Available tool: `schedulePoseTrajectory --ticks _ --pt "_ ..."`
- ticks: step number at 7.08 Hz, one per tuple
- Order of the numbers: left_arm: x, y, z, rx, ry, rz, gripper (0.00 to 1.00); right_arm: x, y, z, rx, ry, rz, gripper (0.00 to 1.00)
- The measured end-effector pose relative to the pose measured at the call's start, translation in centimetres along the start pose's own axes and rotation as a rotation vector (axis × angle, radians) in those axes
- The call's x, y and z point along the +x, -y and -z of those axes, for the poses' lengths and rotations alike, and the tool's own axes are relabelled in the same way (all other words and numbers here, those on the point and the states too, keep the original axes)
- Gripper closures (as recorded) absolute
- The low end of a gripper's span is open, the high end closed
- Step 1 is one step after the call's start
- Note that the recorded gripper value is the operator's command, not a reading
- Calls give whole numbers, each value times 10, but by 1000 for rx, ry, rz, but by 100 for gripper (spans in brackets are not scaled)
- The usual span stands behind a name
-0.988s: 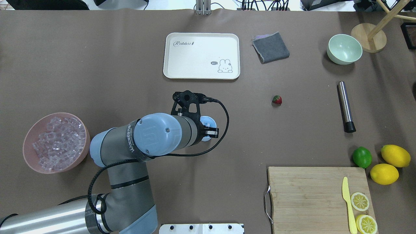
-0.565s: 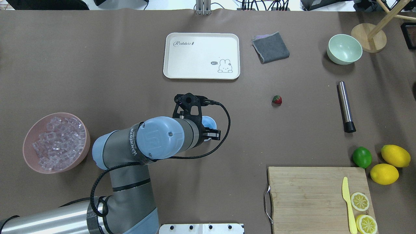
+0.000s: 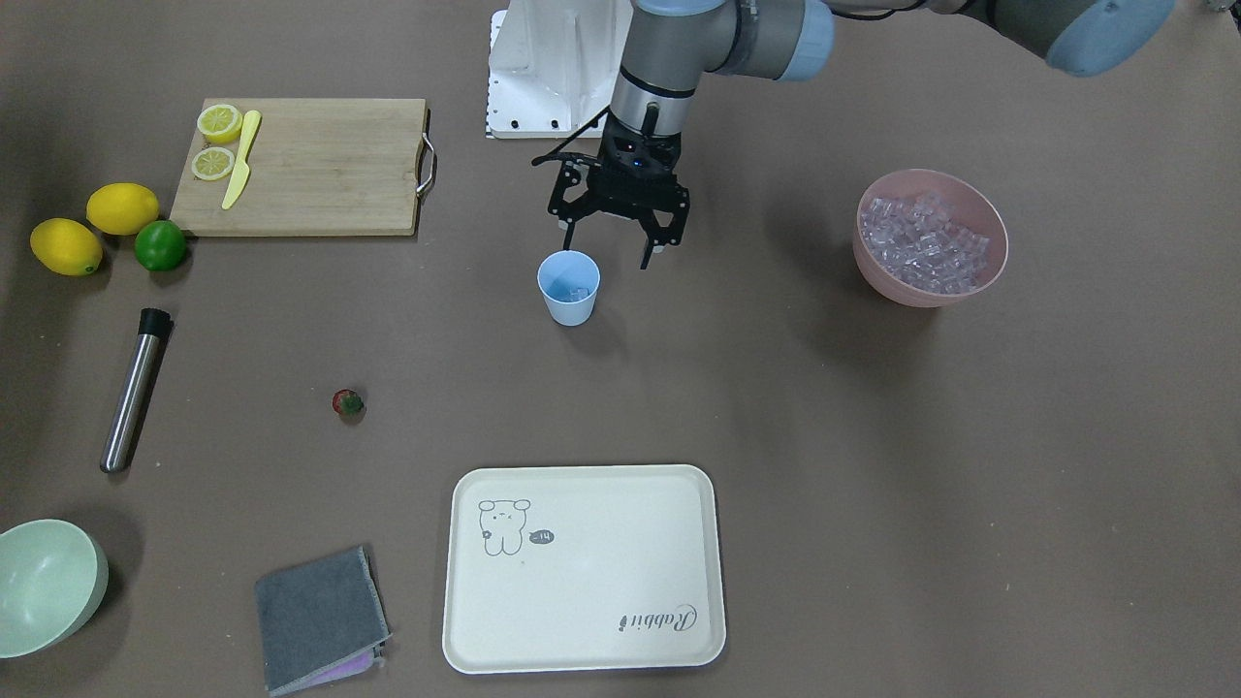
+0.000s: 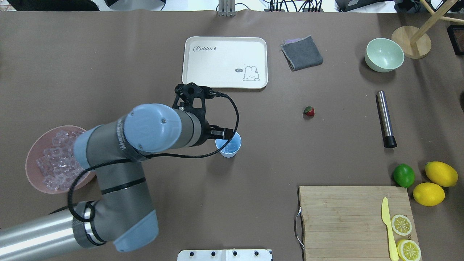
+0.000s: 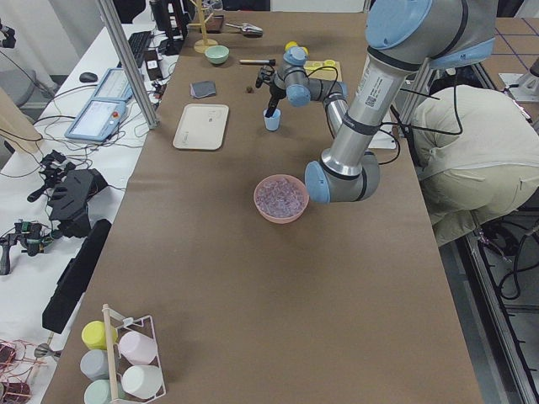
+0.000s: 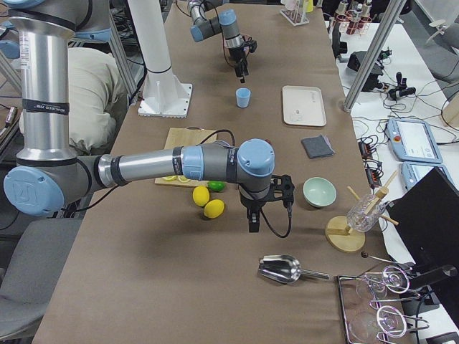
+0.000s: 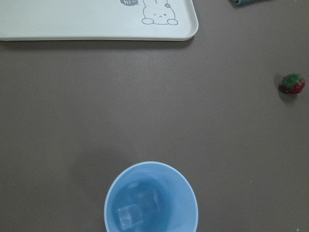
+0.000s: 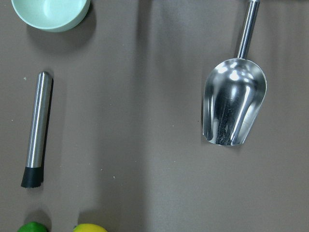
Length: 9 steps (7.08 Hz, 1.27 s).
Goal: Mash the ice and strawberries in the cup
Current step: 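Move the left gripper back over the bowl of ice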
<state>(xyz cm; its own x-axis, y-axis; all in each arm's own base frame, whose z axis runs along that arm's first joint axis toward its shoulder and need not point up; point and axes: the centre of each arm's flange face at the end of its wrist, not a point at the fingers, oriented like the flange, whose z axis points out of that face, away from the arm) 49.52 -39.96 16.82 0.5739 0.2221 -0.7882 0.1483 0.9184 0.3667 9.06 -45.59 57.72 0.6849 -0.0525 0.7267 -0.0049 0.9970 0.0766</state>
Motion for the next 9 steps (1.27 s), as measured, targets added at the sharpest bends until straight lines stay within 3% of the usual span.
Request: schedulePoseTrajectory --ticks 2,4,7,9 --pt "-106 13 38 -65 81 -100 3 0 0 0 1 3 0 0" --pt "-210 -22 79 -125 151 -104 3 -1 0 1 2 2 1 0" --pt "-301 -59 104 -171 252 88 4 -2 1 0 0 2 3 0" --pt "-351 -77 74 -157 271 218 4 -5 4 0 -1 1 13 0"
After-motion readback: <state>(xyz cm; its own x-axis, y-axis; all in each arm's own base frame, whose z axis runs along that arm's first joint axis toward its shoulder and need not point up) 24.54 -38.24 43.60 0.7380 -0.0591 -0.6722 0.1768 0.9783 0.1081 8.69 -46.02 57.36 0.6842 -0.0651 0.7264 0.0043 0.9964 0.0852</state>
